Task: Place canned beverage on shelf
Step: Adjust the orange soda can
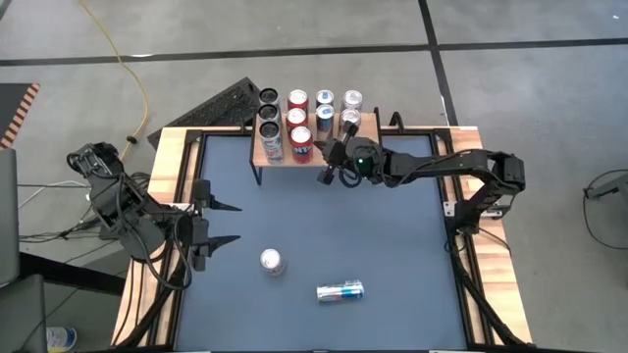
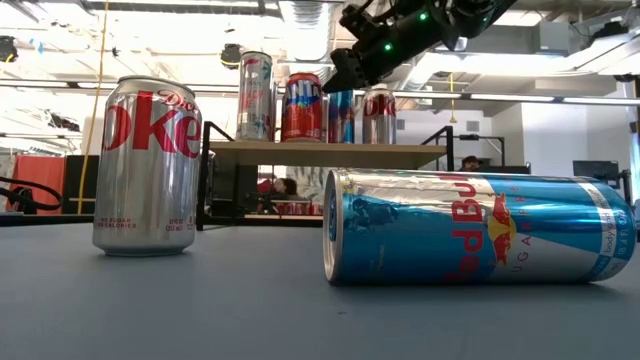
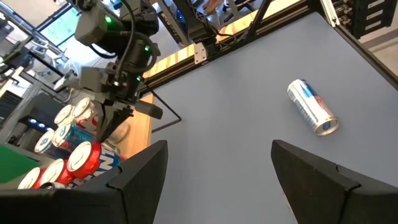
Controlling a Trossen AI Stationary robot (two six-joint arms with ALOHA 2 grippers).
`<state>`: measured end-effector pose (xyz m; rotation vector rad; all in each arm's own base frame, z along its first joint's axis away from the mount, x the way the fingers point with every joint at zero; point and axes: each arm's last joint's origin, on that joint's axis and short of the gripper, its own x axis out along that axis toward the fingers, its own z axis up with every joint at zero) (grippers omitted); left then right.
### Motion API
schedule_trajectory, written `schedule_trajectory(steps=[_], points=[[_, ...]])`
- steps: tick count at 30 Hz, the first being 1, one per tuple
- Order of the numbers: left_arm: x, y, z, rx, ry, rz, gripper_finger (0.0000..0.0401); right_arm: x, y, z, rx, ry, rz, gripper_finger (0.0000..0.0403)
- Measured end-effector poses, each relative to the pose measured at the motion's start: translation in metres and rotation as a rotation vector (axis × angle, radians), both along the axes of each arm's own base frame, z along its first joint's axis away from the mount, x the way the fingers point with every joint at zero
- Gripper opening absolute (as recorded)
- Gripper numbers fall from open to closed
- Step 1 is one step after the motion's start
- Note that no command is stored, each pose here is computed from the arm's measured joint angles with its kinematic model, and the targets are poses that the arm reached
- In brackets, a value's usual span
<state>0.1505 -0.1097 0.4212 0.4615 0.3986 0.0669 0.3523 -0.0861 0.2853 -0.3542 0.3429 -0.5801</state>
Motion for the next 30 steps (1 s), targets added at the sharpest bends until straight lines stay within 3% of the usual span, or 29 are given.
schedule_trajectory(steps=[23,26,30], points=[[0.0,0.0,0.001,-0.018,-0.02,0.031,0.0275,-0.004,-0.017,0.003,0.011,-0.036,0.004,0.0],[0.0,0.0,0.001,-0.03,-0.022,0.036,0.0275,-0.001,-0.001,0.005,-0.028,-0.016,-0.014,0.0],[0.0,0.0,0.001,-0.043,-0.024,0.04,0.0275,0.001,0.018,0.009,-0.182,0.053,-0.069,0.0]])
